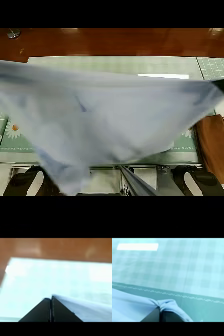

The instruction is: Fold the shirts.

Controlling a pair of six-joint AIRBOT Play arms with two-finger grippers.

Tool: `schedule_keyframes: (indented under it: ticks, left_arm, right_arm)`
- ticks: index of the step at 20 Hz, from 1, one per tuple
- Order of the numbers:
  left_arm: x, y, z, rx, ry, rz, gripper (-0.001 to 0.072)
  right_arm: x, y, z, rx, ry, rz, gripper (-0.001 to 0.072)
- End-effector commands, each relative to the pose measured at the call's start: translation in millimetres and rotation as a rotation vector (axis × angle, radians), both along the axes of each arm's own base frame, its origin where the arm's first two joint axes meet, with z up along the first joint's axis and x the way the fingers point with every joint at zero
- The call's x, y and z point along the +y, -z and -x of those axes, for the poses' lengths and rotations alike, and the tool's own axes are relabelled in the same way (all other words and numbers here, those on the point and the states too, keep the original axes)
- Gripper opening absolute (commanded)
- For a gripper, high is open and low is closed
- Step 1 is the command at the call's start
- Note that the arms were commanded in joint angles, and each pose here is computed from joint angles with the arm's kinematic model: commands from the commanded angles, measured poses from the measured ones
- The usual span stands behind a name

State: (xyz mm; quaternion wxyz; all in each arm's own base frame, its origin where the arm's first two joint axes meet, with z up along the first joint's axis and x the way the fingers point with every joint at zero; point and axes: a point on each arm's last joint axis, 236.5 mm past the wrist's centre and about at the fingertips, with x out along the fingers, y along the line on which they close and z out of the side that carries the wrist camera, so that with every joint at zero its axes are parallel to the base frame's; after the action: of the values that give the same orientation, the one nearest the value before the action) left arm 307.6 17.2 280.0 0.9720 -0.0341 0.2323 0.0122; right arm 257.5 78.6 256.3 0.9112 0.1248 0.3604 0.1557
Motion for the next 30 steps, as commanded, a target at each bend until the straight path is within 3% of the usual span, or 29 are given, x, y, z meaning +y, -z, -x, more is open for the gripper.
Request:
schedule_keyframes:
  ticks: [1,8,13,14,15,16,20,21,22,25,26,28,30]
  left_arm:
    - [-2,82,-68,0.113,-0.018,0.149,0.0022]
    - [-17,172,-168,0.177,-0.071,0.387,0.0022]
    - [-41,211,-180,0.264,-0.078,0.54,0.0025]
    - [-43,213,-179,0.272,-0.076,0.548,0.0073]
    - [-45,214,-177,0.282,-0.072,0.552,0.0351]
    - [-46,215,-174,0.299,-0.07,0.556,0.0692]
    - [-14,234,-124,0.558,-0.067,0.518,0.0706]
    - [0,241,-102,0.641,-0.057,0.507,0.0706]
    - [12,248,-80,0.718,-0.043,0.511,0.0704]
    - [13,268,-9,0.904,0.003,0.648,0.0701]
    - [9,276,7,0.908,-0.009,0.708,0.0702]
    - [2,302,36,0.884,-0.085,0.802,0.0702]
    - [-7,332,69,0.892,-0.169,0.884,0.0702]
  right_arm:
    - [-9,88,-71,0.071,0.06,-0.055,0.0021]
    - [-9,181,-249,0.18,0.164,-0.294,0.0021]
    - [10,208,-319,0.258,0.207,-0.564,0.0025]
    - [12,209,-324,0.27,0.219,-0.621,0.0202]
    - [13,210,-325,0.278,0.224,-0.649,0.0624]
    - [9,210,-324,0.285,0.223,-0.651,0.0629]
    - [-36,191,-278,0.391,0.144,-0.654,0.0629]
    - [-57,187,-255,0.427,0.122,-0.605,0.0629]
    - [-79,190,-229,0.468,0.104,-0.501,0.0629]
    - [-177,222,-124,0.675,0.255,-0.01,0.0628]
    - [-198,226,-99,0.689,0.357,0.03,0.0627]
    - [-197,234,-72,0.627,0.533,-0.119,0.0624]
    - [-165,246,-52,0.525,0.535,-0.208,0.0623]
